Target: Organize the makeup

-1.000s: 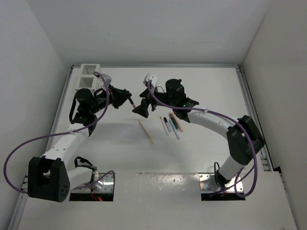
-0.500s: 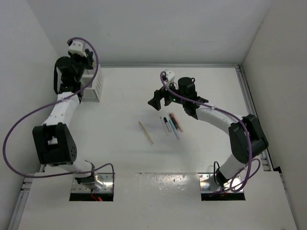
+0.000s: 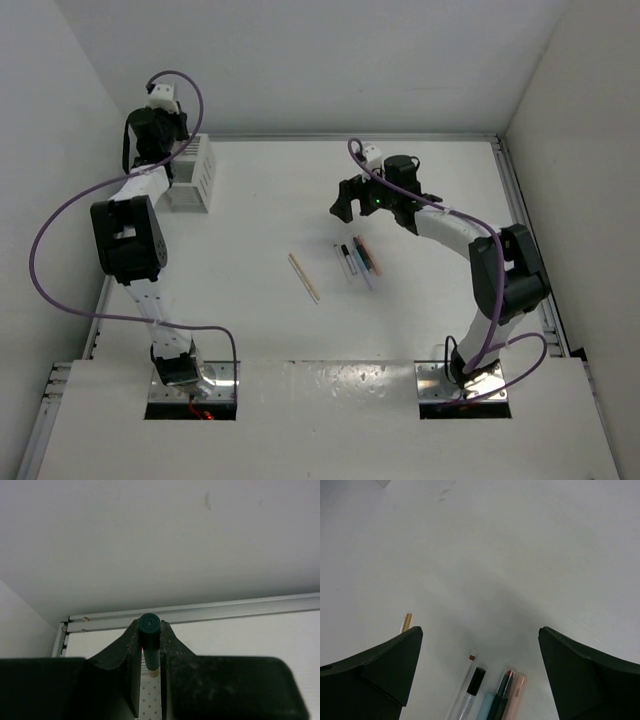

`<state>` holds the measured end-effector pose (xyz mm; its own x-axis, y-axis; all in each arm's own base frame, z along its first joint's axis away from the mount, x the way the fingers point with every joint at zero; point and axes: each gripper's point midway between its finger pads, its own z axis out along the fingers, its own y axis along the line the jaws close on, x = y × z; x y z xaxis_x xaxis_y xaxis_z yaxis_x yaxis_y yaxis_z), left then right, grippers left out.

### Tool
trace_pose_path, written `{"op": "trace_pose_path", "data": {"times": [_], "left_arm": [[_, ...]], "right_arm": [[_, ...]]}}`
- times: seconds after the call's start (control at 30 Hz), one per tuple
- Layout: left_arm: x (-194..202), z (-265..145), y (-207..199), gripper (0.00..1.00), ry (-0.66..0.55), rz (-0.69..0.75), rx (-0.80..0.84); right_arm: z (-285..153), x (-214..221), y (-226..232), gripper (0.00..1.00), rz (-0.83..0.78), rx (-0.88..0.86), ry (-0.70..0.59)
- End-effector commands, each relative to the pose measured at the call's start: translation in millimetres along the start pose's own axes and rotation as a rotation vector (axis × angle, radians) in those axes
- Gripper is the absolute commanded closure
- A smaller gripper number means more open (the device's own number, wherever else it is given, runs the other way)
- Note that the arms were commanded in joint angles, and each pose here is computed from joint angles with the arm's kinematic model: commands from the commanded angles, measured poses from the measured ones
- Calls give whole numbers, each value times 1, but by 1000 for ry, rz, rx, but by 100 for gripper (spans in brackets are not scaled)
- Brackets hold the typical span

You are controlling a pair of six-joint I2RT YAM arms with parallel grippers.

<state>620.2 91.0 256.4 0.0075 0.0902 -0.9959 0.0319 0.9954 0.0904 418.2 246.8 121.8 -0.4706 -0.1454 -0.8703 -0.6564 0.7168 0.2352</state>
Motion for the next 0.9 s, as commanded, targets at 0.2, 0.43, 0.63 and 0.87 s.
{"op": "trace_pose_path", "data": {"times": [0.2, 0.43, 0.63, 0.87], "left_arm": [[25, -10, 12, 79, 20, -66, 38], [6, -14, 15, 31, 9, -73, 73], [-66, -26, 16, 29, -56, -13, 106], [-76, -82, -28, 29, 66, 103, 303]], "right_arm": [[-15, 1, -12, 0, 0, 100, 40], [-39, 5, -25, 0, 41, 206, 174], [-68, 33, -43, 49, 130, 335, 308], [-67, 80, -52, 72, 194, 375, 431]]}}
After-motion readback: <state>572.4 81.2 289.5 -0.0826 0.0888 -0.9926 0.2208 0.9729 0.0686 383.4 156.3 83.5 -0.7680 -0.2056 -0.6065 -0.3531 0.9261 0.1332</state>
